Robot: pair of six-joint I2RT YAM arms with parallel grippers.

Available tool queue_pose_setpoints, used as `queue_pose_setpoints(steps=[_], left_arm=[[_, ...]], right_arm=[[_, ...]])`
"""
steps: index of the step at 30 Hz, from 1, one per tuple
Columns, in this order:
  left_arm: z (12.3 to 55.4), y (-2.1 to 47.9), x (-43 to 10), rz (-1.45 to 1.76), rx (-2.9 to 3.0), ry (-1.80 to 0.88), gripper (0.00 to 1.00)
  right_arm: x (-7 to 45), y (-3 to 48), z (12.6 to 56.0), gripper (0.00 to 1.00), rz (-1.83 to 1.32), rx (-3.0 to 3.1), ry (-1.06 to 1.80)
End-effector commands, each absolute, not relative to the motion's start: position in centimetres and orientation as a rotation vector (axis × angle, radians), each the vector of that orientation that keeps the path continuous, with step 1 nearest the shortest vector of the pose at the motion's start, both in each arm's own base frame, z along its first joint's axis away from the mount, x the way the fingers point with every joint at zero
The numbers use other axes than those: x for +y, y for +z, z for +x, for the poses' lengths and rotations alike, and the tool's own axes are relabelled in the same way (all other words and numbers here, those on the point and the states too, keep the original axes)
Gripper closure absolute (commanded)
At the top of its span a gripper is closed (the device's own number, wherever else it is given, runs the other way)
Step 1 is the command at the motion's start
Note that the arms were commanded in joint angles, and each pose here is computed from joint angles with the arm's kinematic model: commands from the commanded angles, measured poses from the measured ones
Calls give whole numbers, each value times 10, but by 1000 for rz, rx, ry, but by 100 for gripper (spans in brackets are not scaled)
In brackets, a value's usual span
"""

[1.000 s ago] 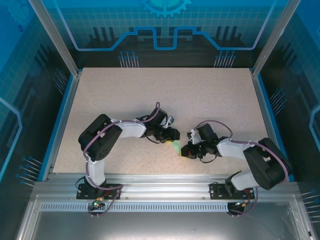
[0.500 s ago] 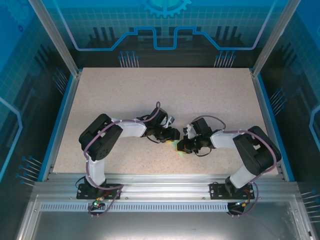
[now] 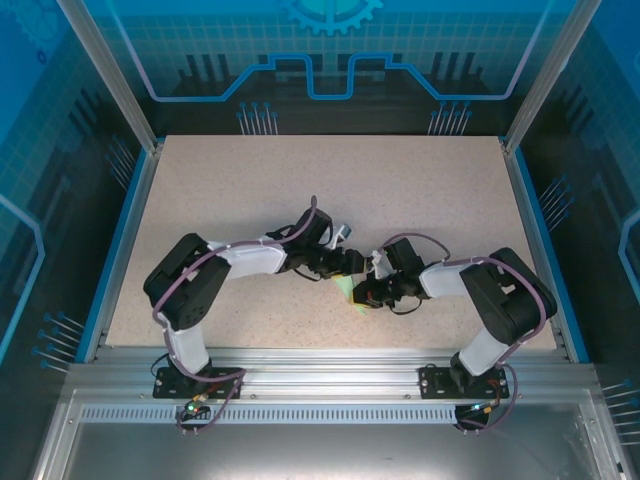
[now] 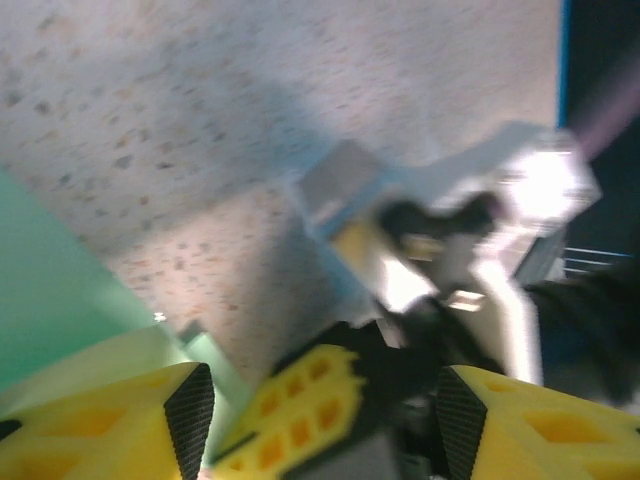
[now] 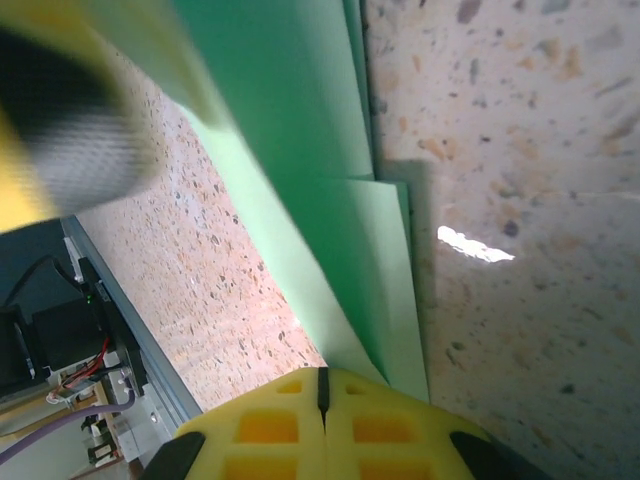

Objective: Fold a paper plane with a square sheet of paper (pick it up from the middle)
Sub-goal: Fold the wing for the fifth time at the center of the table.

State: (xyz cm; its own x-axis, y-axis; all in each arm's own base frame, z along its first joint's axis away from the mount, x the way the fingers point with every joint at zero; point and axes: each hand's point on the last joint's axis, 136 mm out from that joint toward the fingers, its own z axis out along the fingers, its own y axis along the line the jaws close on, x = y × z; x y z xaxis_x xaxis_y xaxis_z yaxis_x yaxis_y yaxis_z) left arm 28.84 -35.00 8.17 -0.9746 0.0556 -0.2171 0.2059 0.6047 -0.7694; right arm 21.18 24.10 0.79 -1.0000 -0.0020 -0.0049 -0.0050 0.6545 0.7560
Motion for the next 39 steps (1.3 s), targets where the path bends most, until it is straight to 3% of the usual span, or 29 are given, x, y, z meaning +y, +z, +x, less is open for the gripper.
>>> queue_pose_setpoints(steps=[1, 14, 22, 39], left_arm=[[286, 110, -345, 251, 2556, -1344, 34], [283, 74, -343, 134, 2527, -1392, 38], [290, 33, -331, 107, 2627, -1221, 41], [337, 19, -290, 89, 2606, -1124, 42]], right_arm=[[213, -35, 183, 98, 125, 3053, 1095], [212, -36, 183, 98, 144, 3053, 1087], [211, -38, 181, 98, 142, 3065, 1085], [204, -41, 169, 100, 128, 3091, 1071]])
